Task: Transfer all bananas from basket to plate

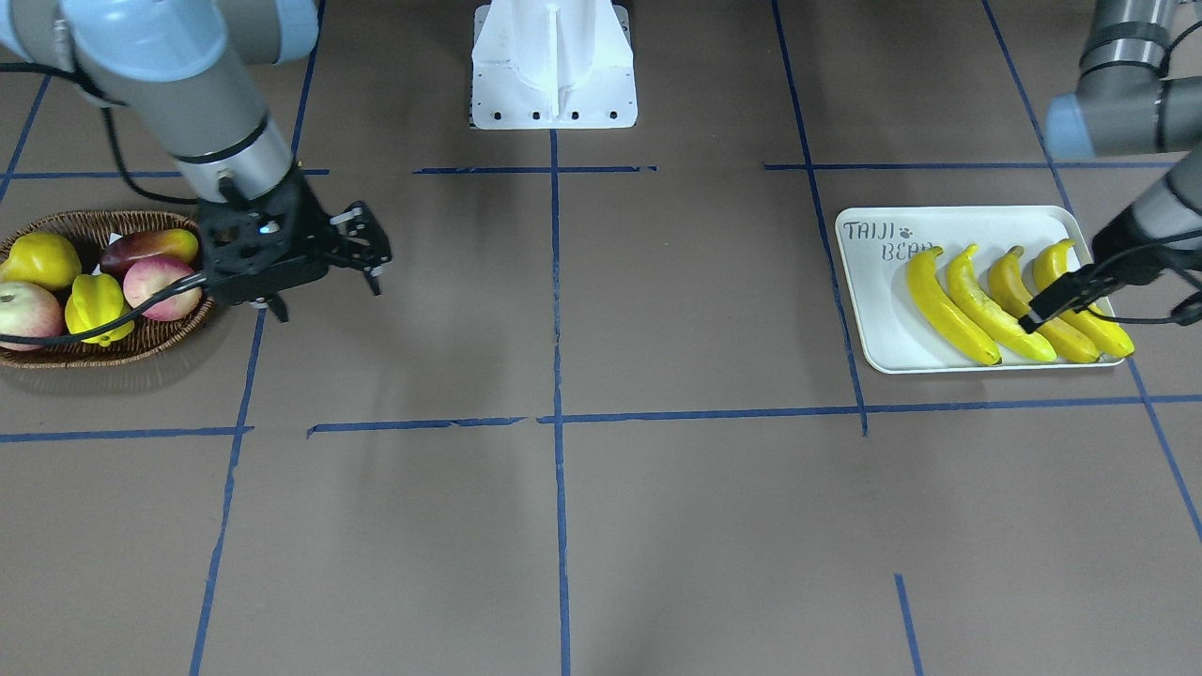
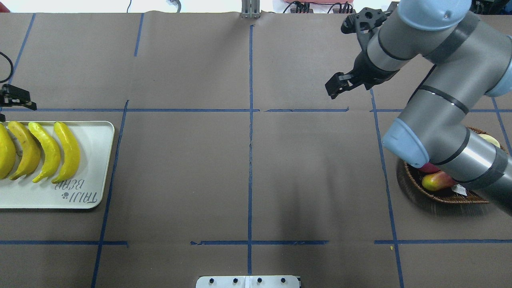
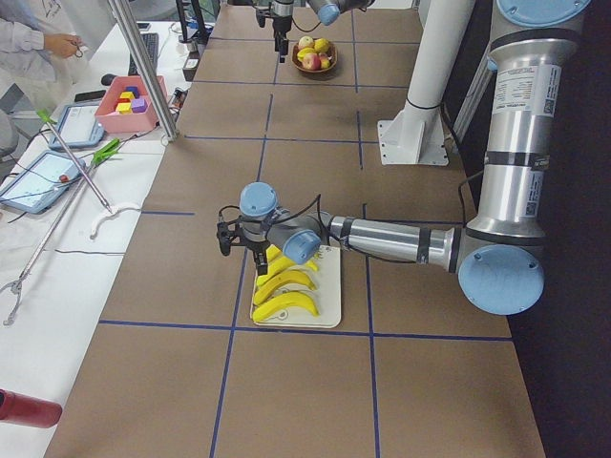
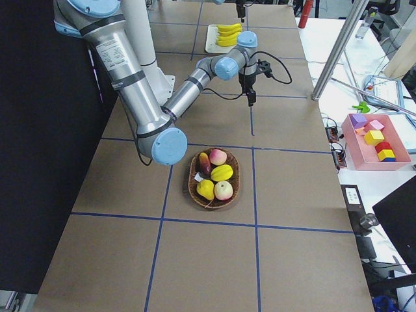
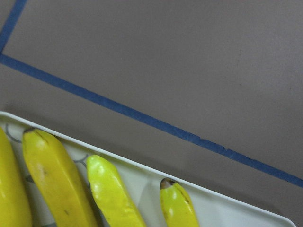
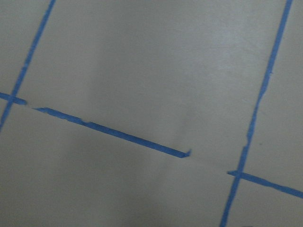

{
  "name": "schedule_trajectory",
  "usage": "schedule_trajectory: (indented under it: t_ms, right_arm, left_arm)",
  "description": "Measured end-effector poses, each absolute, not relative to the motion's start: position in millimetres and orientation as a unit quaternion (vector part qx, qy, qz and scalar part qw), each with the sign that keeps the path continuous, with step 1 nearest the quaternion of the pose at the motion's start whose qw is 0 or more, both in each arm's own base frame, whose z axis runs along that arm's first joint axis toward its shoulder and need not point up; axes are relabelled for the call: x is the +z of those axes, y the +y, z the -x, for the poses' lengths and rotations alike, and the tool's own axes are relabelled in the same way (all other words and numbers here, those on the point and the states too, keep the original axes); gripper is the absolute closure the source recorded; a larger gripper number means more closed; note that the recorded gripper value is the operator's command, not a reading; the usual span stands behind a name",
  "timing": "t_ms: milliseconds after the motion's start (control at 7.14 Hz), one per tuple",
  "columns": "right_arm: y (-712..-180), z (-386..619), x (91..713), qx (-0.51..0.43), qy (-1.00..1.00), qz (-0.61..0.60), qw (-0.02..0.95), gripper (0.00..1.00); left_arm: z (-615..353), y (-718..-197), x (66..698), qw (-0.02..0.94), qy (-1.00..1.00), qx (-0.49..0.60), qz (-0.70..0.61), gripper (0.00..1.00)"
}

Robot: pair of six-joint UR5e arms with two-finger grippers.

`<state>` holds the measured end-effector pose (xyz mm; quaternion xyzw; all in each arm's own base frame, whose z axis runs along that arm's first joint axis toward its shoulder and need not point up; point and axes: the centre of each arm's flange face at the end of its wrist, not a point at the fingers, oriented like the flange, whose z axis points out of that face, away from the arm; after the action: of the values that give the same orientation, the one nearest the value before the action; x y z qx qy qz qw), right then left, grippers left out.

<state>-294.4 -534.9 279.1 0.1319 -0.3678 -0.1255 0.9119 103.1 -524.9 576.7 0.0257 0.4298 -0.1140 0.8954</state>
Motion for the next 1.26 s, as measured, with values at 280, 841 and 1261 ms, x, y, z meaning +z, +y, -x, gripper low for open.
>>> schedule_trajectory:
  t_ms: [280,841,1261]
  right_arm:
    - [-546,221,340,-0.170,-0.355,-0.129,0.910,0.01]
    - [-519,70,474,-0.206,-0.348,-0.107,0.908,0.01]
    - [-459,-7,565,-0.130,-0.339,-0.048,0.930,0.01]
  left_arm:
    - [-41,-532,595,0.919,0.392,-0.017,-0.045,0.00]
    - [55,-514,629,0.926,0.370,0.072,-0.006,0.00]
    - [78,-507,635,0.927,0.370,0.063,-0.012,0.00]
